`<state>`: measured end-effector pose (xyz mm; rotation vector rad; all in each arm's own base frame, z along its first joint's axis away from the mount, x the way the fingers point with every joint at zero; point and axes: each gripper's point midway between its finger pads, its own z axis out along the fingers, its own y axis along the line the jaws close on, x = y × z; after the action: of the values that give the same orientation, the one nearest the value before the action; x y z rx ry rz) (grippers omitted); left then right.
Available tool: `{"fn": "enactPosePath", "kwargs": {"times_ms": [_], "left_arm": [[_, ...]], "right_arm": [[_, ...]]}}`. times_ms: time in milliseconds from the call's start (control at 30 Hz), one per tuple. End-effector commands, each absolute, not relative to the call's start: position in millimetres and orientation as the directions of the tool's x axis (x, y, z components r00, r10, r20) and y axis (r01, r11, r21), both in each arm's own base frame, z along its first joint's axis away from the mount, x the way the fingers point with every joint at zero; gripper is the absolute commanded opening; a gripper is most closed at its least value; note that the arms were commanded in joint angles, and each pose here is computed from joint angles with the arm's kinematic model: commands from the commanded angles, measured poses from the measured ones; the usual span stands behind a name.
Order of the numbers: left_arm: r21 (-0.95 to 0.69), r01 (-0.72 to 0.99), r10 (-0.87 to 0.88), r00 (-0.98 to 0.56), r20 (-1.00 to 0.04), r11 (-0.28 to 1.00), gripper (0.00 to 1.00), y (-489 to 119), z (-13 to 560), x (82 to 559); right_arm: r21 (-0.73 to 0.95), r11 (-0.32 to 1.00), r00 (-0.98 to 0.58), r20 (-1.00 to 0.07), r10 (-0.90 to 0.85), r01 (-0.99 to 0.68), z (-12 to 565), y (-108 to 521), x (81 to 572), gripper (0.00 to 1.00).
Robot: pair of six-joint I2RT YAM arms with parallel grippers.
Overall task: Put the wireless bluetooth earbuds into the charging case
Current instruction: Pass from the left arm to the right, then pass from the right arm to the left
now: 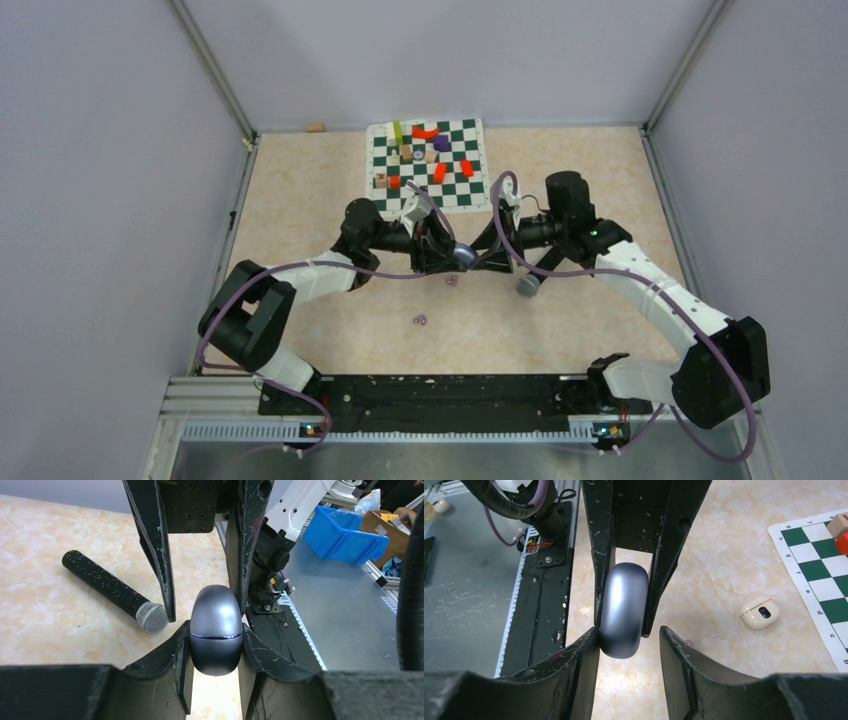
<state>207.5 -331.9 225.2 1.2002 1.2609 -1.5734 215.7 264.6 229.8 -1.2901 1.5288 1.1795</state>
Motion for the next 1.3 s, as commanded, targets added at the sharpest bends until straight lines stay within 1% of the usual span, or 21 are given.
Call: {"fn": "enactPosePath", "kwargs": {"times_ms": [0,100,200,233,300,333,400,500,600,667,733,800,900,967,1267], "left_arm": [[-0.196,0.953,-0.031,-0.208,-0.978,-0.231,0.2,-334.2,234.4,207.5],[-0.199,0.953,-0.031,-0.211,-0.977,-0.23,0.2,-334.3,234.4,207.7],[-0.197,0.954,-0.032,-0.21,-0.977,-0.228,0.22,-334.3,235.1,207.7],[-0.199,0.953,-0.032,-0.211,-0.977,-0.228,0.23,-334.1,235.1,207.8],[-0.198,0.953,-0.033,-0.211,-0.977,-0.228,0.3,-333.9,235.9,207.3],[-0.197,0.954,-0.034,-0.21,-0.977,-0.226,0.34,-333.8,236.2,207.3],[-0.199,0.954,-0.032,-0.212,-0.977,-0.226,0.43,-333.4,235.9,207.1],[-0.199,0.953,-0.032,-0.212,-0.977,-0.226,0.48,-333.0,235.7,206.4],[-0.2,0.953,-0.032,-0.213,-0.977,-0.227,0.61,-333.1,236.2,205.9],[-0.201,0.953,-0.033,-0.213,-0.976,-0.226,0.66,-333.2,236.4,206.2],[-0.204,0.953,-0.031,-0.216,-0.976,-0.225,0.76,-333.2,236.0,206.3],[-0.202,0.955,-0.034,-0.214,-0.976,-0.217,0.78,-333.4,235.8,208.0],[-0.202,0.96,-0.038,-0.214,-0.976,-0.196,0.77,-334.1,235.9,211.8],[-0.2,0.962,-0.04,-0.211,-0.977,-0.185,0.73,-334.2,236.3,213.8],[-0.18,0.969,-0.054,-0.192,-0.98,-0.166,0.64,-332.8,239.1,217.5]], "right_arm": [[0.069,0.055,-0.079,-0.977,-0.198,-0.996,250.8,270.2,224.3,0.46],[0.071,0.052,-0.081,-0.975,-0.205,-0.996,248.5,272.3,223.9,0.45],[0.073,0.044,-0.081,-0.973,-0.216,-0.996,245.6,274.8,222.0,0.36],[0.074,0.042,-0.082,-0.972,-0.219,-0.996,244.6,275.0,222.0,0.29],[0.071,0.043,-0.079,-0.972,-0.223,-0.997,245.3,274.9,222.8,0.19],[0.068,0.046,-0.076,-0.972,-0.223,-0.997,247.1,274.7,222.8,0.15],[0.054,0.051,-0.064,-0.973,-0.22,-0.997,250.3,273.7,222.9,0.12],[0.026,0.06,-0.038,-0.976,-0.212,-0.998,257.4,271.7,221.6,0.1],[0.01,0.067,-0.024,-0.978,-0.208,-0.998,261.5,270.3,220.9,0.09],[0.0,0.075,-0.016,-0.978,-0.208,-0.997,262.8,269.5,221.6,0.09],[-0.008,0.082,-0.01,-0.978,-0.207,-0.997,264.8,268.8,222.4,0.09],[-0.016,0.091,-0.003,-0.978,-0.209,-0.996,265.1,267.8,223.3,0.09],[-0.026,0.112,0.001,-0.976,-0.218,-0.993,265.0,266.1,226.2,0.09],[-0.03,0.119,0.002,-0.975,-0.223,-0.992,263.7,265.1,227.7,0.09],[0.029,0.084,-0.049,-0.969,-0.243,-0.996,253.6,267.8,224.5,0.09]]}}
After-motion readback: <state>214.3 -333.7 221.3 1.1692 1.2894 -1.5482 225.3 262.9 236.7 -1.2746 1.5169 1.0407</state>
